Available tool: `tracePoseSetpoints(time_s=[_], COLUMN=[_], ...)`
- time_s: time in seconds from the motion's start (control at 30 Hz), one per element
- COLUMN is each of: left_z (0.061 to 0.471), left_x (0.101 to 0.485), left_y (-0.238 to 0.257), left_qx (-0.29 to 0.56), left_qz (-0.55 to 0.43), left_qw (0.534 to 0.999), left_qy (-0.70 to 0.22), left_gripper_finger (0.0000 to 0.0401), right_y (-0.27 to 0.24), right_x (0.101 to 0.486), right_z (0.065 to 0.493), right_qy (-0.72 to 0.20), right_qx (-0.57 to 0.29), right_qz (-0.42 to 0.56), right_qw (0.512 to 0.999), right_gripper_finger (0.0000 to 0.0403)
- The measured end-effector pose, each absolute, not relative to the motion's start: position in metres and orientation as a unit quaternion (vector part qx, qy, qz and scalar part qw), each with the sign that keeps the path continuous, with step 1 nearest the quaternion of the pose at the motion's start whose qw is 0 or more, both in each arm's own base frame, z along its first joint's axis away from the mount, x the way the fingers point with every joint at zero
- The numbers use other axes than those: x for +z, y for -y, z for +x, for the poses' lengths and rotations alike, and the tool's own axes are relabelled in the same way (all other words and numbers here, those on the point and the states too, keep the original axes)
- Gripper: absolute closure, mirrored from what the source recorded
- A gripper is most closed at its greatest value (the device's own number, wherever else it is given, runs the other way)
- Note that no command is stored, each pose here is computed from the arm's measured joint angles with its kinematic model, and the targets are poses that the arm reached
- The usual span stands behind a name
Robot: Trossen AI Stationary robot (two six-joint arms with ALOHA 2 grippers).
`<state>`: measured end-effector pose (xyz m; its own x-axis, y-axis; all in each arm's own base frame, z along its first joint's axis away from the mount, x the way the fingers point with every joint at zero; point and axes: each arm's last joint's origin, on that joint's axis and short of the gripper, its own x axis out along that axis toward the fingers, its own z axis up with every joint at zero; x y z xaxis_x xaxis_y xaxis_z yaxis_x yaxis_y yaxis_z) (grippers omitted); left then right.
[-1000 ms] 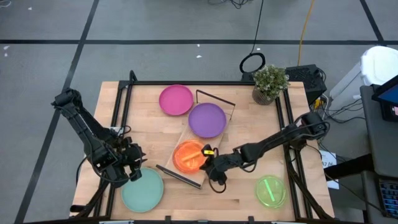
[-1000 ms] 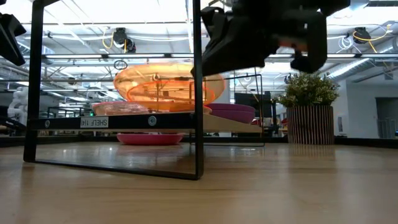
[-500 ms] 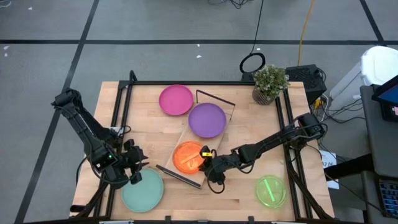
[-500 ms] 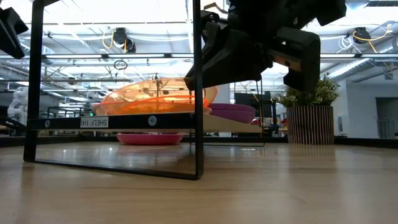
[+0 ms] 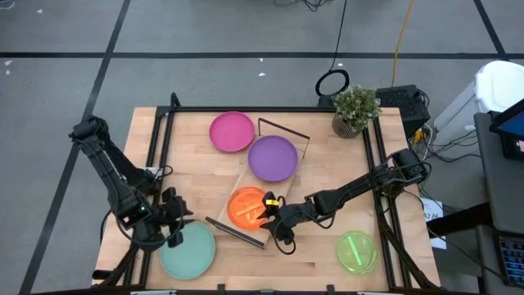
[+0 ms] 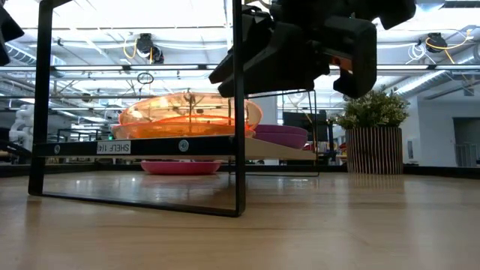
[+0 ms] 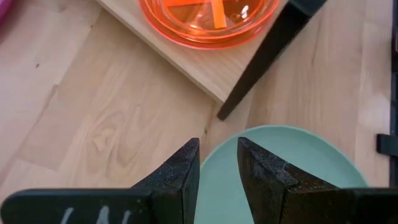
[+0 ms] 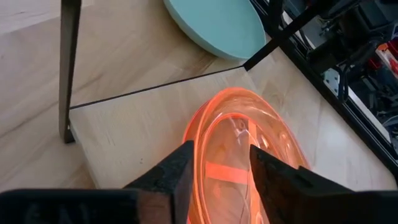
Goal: Place and stack plates onto a shelf
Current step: Stack the orange plate on top of the red plate on the shelf, then stack the light green plate on top of the violet plate on the shelf
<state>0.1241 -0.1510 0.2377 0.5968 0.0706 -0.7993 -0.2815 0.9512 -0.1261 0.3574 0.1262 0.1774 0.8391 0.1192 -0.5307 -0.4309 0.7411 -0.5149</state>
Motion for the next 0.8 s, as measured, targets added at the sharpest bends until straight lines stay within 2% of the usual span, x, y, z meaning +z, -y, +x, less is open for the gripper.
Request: tracePoseSetpoints(time_s=[0.53, 0.8], left_z=[0.118, 0.119], left_x=[0.238, 0.241], left_y=[0.156, 0.169], left_qx=[0.089, 0.029], left_qz=[-0.132, -0.135], left_qw=[0.884, 0.890], left_qy=[-0.440, -0.434], left_gripper_finger=[0.0288, 0.0288], right_y=[-0.120, -0.114], right_x=[0.184, 0.207], right_z=[0.363, 0.347], right_qy=[-0.198, -0.242], right_qx=[0.142, 0.070], right_qz=[-0.363, -0.373], right_qw=[0.899, 0.893], right_gripper_finger=[0.0261, 0.0261])
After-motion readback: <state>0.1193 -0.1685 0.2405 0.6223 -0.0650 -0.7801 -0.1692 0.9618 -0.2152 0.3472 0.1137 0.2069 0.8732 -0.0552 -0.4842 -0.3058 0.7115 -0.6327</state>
